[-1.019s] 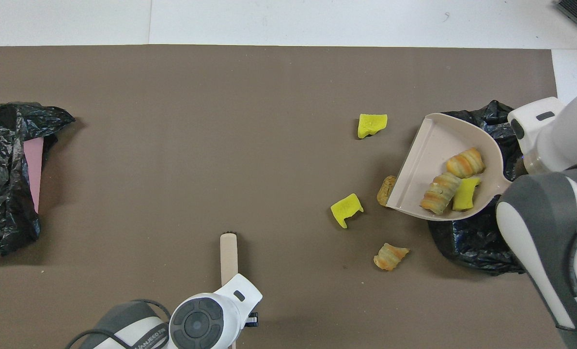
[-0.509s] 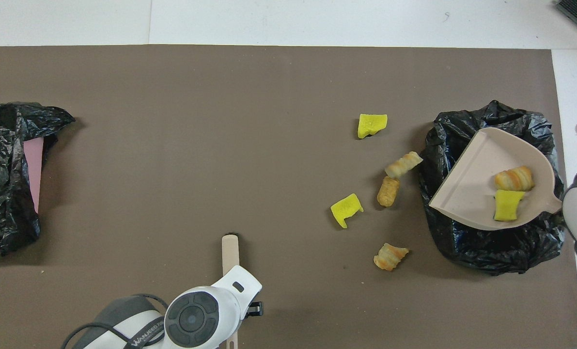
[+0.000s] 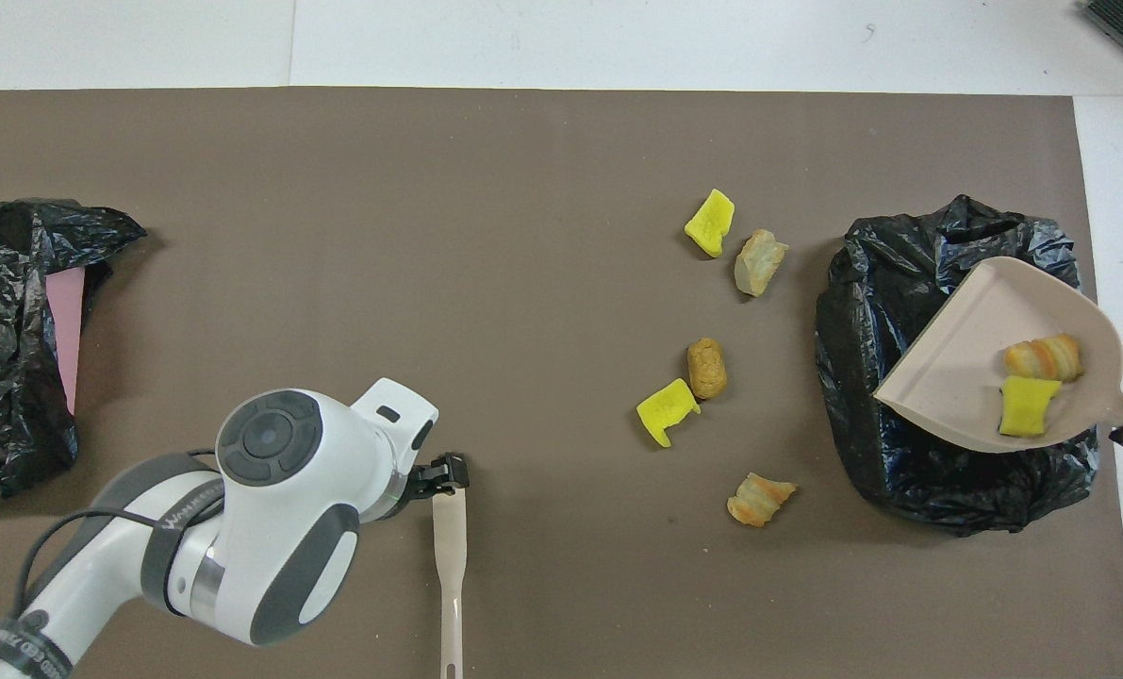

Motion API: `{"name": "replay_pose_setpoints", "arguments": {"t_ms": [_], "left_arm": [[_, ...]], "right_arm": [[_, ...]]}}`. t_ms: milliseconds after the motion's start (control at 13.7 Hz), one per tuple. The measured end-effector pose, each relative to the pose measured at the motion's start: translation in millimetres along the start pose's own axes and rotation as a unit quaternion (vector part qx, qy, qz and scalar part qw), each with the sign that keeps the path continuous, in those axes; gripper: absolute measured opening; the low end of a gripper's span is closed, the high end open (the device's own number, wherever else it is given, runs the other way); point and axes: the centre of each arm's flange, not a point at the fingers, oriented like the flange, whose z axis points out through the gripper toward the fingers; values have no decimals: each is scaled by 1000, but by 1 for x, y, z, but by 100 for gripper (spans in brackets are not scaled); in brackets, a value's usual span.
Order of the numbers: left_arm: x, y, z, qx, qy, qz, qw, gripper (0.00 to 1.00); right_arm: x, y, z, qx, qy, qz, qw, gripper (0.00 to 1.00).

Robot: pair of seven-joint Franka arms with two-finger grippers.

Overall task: Sweep and dump trash in bin
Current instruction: 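Tip the dustpan into the black bag with the right gripper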

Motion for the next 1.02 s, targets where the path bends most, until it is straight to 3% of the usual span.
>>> {"name": "replay_pose_setpoints", "arguments": {"t_ms": [509,801,1019], "left_arm": [[85,-59,-63,-38,50,-28,998,100],[115,-90,-111,-20,108,2,994,100],[137,-128,-138,-12,133,59,989,100]], "right_arm": [[52,-8,-22,3,-127,15,992,32],[76,-4,-34,2,-194,28,981,32],[87,-11,-45,-2,-206,46,977,32]]}}
